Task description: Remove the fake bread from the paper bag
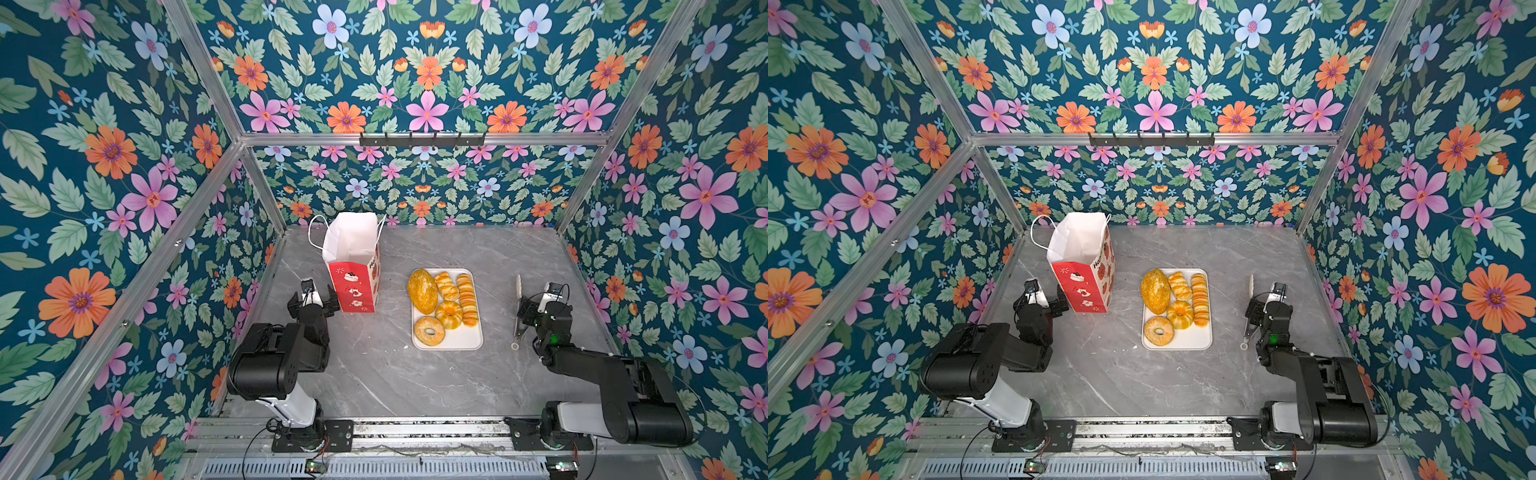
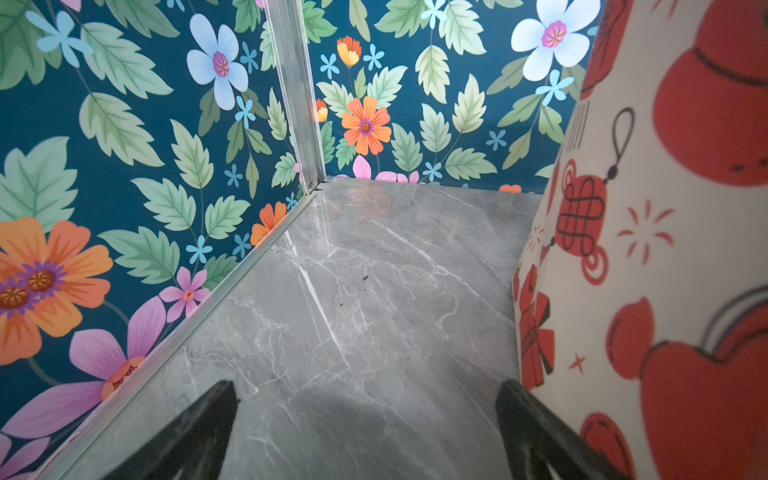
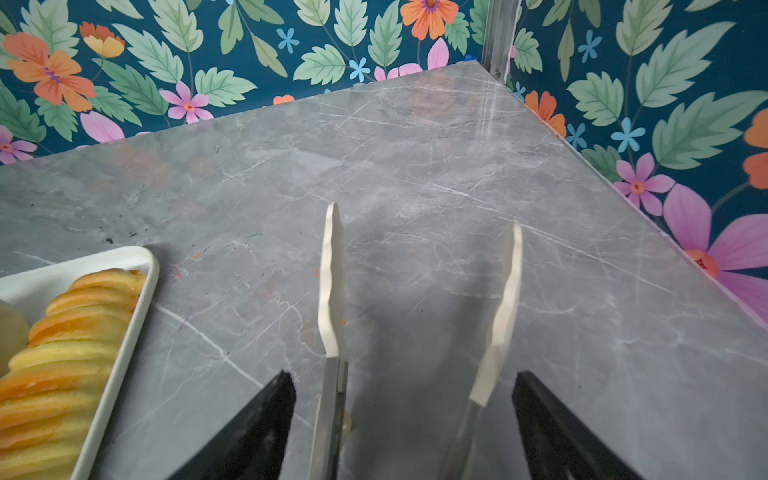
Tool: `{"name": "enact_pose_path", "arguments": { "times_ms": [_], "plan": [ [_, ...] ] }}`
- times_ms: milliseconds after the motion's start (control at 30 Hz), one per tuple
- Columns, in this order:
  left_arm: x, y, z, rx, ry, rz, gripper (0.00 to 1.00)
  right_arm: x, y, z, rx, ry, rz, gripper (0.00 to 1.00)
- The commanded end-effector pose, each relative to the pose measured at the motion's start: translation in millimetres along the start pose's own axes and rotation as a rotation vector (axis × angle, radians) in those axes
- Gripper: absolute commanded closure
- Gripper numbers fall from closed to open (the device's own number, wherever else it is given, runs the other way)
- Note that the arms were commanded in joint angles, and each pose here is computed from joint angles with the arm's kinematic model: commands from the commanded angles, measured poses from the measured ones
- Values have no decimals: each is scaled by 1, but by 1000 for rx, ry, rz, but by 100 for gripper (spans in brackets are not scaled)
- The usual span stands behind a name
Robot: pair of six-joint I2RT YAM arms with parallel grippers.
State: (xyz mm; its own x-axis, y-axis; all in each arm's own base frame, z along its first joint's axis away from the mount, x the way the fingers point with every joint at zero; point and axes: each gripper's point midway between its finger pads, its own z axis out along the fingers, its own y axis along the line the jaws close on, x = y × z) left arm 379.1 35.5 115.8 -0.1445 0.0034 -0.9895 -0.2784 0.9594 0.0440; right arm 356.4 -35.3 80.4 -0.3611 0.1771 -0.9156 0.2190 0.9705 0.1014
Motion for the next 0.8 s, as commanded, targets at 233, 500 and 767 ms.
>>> {"name": "enact_pose_path", "arguments": {
  "times_ms": [233, 500, 767],
  "plan": [
    [-3, 0, 1, 2, -9, -9, 0, -22, 16, 4, 6, -108, -84, 1],
    [-3, 0, 1, 1, -8, -8, 0, -21, 16, 4, 5, -90, -80, 1],
    [-2, -1, 2, 7, -3, -13, 0, -20, 16, 4, 6, -88, -81, 1]
  ]
}}
